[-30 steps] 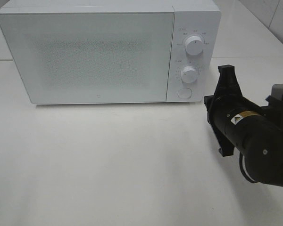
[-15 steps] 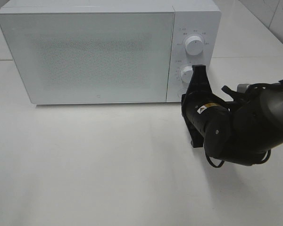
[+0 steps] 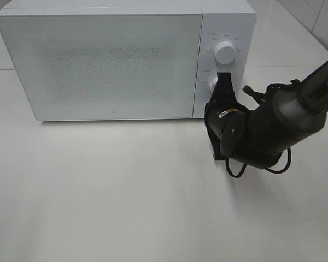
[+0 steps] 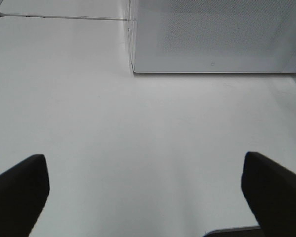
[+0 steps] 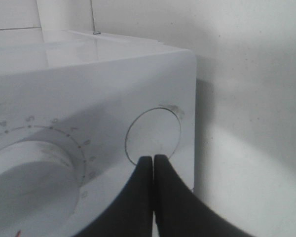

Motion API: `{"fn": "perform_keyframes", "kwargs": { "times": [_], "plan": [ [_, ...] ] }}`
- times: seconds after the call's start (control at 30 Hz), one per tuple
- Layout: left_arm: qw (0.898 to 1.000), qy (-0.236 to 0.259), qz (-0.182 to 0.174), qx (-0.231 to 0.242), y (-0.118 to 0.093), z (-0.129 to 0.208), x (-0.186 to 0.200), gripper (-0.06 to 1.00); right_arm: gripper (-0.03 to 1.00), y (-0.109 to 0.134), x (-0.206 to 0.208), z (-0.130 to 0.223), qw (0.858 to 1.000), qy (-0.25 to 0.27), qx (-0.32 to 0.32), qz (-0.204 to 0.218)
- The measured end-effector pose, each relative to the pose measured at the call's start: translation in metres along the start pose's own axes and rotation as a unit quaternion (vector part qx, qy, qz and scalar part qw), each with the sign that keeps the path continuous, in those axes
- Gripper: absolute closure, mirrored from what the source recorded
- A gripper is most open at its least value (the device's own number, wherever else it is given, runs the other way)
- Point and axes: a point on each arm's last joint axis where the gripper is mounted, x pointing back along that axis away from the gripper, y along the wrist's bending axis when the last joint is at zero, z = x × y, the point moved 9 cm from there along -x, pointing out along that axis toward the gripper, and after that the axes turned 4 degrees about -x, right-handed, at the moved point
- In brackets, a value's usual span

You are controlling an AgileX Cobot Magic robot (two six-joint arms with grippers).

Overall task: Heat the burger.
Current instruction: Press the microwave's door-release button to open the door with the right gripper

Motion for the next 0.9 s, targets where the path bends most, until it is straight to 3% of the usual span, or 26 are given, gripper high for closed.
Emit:
{"fn": "perform_keyframes", "kwargs": {
  "times": [0.9],
  "plan": [
    [1.000, 0.000, 0.000, 0.000, 0.000, 0.000, 0.000, -0.03, 0.95, 0.004, -0.024, -0.005, 0.999, -0.036, -0.013, -0.013]
  ]
}}
